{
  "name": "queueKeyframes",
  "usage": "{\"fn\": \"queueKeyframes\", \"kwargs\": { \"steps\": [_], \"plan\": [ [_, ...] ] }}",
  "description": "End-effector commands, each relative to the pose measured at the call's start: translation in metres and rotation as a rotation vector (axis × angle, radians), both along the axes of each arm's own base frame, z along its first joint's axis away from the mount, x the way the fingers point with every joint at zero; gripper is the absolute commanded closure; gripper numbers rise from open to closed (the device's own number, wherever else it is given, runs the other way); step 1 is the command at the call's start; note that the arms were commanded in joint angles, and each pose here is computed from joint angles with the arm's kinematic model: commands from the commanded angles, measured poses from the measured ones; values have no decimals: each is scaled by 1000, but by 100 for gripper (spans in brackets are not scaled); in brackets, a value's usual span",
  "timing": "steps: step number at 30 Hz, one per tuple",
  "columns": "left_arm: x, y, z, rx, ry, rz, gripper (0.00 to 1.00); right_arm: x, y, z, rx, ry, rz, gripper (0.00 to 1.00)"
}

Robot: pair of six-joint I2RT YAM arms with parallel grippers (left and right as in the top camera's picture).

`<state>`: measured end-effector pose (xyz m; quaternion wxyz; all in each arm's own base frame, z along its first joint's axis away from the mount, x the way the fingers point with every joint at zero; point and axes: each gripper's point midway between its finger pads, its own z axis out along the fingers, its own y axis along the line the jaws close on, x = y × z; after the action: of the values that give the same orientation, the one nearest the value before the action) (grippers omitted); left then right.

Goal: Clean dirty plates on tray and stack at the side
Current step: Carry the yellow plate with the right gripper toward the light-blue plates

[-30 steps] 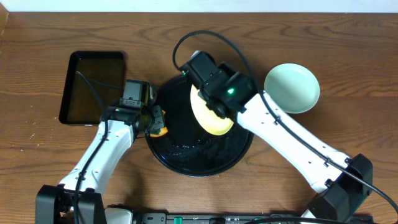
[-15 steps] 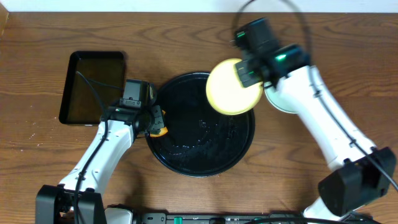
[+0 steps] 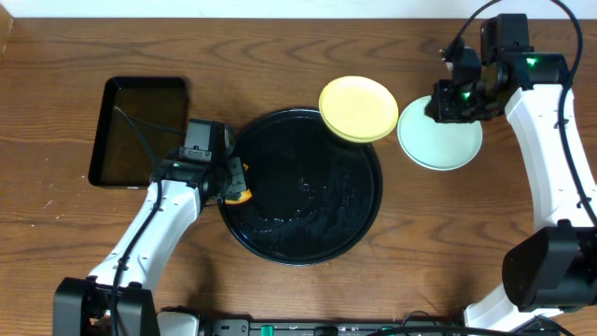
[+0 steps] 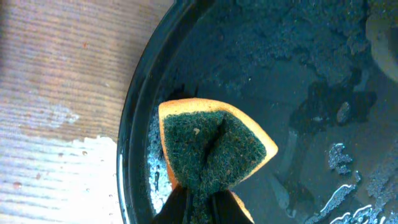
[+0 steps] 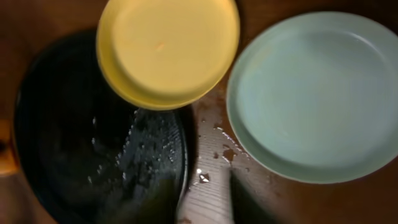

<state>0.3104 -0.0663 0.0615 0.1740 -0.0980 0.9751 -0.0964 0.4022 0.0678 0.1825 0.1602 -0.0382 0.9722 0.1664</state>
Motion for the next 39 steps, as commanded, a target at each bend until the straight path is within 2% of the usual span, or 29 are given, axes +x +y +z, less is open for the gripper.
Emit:
{"fn": "queueKeyframes", "kwargs": {
  "steps": [1, 3, 6, 10, 15, 21, 24, 27, 34, 39],
  "plan": [
    [7, 3, 5, 8, -22, 11, 92, 1, 27, 13, 35, -52, 76, 49],
    [7, 3, 5, 7, -21, 11, 92, 7, 35, 14, 31, -80, 82, 39],
    [7, 3, 5, 7, -21, 11, 92, 23, 43, 12, 5, -115, 21, 34],
    [7, 3, 5, 7, -21, 11, 92, 33, 51, 1, -29, -106, -16, 18],
    [8, 3, 5, 6, -27, 11, 92, 39, 46, -8, -67, -4, 10, 10],
    [8, 2, 6, 6, -29, 11, 92, 67, 36, -17, -138, 68, 30, 7],
    [8, 2, 6, 6, -28, 11, 92, 103, 35, -35, -171, 26, 11, 6],
    [8, 3, 5, 6, -28, 11, 92, 125, 31, -61, -213, 1, -13, 2],
    [8, 3, 6, 7, -28, 11, 92, 140, 38, -134, -232, 60, 26, 2],
    [8, 3, 6, 7, -29, 11, 92, 147, 39, -162, -249, 54, 69, 8]
  ]
}}
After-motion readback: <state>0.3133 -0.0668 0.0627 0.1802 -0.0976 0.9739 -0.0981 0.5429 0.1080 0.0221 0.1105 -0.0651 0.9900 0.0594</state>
